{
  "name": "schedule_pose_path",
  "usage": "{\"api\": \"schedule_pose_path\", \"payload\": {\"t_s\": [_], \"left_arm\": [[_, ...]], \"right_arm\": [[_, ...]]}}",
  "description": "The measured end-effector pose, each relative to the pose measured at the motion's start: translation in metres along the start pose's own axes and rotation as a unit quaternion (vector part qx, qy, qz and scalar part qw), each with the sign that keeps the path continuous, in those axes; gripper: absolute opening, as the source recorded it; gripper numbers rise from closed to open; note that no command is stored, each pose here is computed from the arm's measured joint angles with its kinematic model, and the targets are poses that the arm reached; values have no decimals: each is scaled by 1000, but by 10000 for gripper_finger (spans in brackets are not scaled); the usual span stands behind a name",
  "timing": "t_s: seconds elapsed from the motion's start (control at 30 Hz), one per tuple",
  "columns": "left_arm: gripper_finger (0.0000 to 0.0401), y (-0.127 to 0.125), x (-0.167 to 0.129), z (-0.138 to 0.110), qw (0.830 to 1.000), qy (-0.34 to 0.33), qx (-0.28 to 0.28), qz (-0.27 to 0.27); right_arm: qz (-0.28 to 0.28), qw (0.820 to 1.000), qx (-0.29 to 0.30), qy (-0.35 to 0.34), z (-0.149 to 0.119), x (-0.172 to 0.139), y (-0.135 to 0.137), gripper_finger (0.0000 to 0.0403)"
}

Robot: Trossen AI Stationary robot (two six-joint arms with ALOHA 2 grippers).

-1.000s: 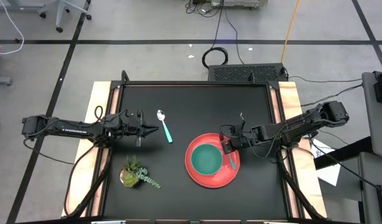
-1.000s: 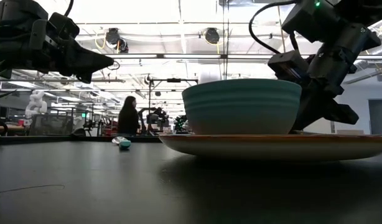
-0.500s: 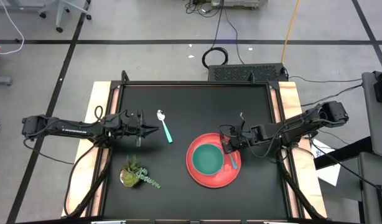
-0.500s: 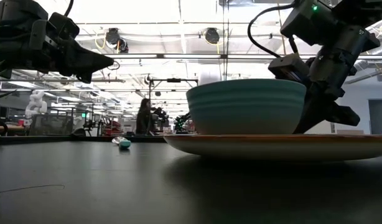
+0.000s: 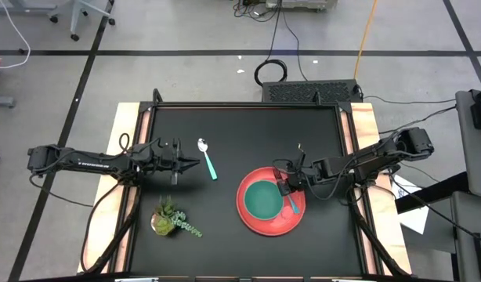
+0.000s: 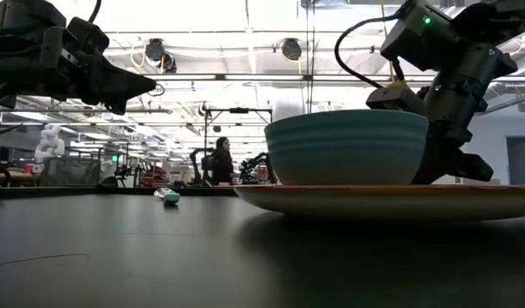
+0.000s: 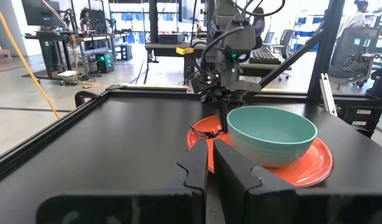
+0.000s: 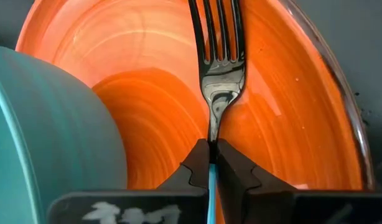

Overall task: Pick and place plate/cup/fork/spoon on tray
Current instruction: Put the fork on the orange plate beside the green bowl

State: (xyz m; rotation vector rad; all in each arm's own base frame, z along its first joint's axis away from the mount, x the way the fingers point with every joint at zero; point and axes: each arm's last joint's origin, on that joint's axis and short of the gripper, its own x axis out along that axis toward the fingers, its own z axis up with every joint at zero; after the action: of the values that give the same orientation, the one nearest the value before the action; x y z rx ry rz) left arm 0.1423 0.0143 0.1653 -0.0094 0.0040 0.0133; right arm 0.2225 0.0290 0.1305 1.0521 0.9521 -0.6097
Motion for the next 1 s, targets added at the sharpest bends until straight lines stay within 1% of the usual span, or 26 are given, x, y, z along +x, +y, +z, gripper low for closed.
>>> {"api": "schedule_pose_path", "payload": {"t_s": [0.23,0.37,0.53,0.73,1.0], "left_arm": [[31,0,0,0,1000,0,0,0],[31,0,0,0,1000,0,0,0],[31,0,0,0,1000,1,0,0],[31,0,0,-1,1000,4,0,0],[31,0,0,-1,1000,3,0,0]], "right_arm": [[4,1000,-10,-1,0,0,1,5],[24,999,-20,-6,1,1,4,23],[25,999,-20,-6,1,1,4,40],[24,999,-20,-6,1,1,4,42],[24,999,-37,-6,1,1,4,43]]}}
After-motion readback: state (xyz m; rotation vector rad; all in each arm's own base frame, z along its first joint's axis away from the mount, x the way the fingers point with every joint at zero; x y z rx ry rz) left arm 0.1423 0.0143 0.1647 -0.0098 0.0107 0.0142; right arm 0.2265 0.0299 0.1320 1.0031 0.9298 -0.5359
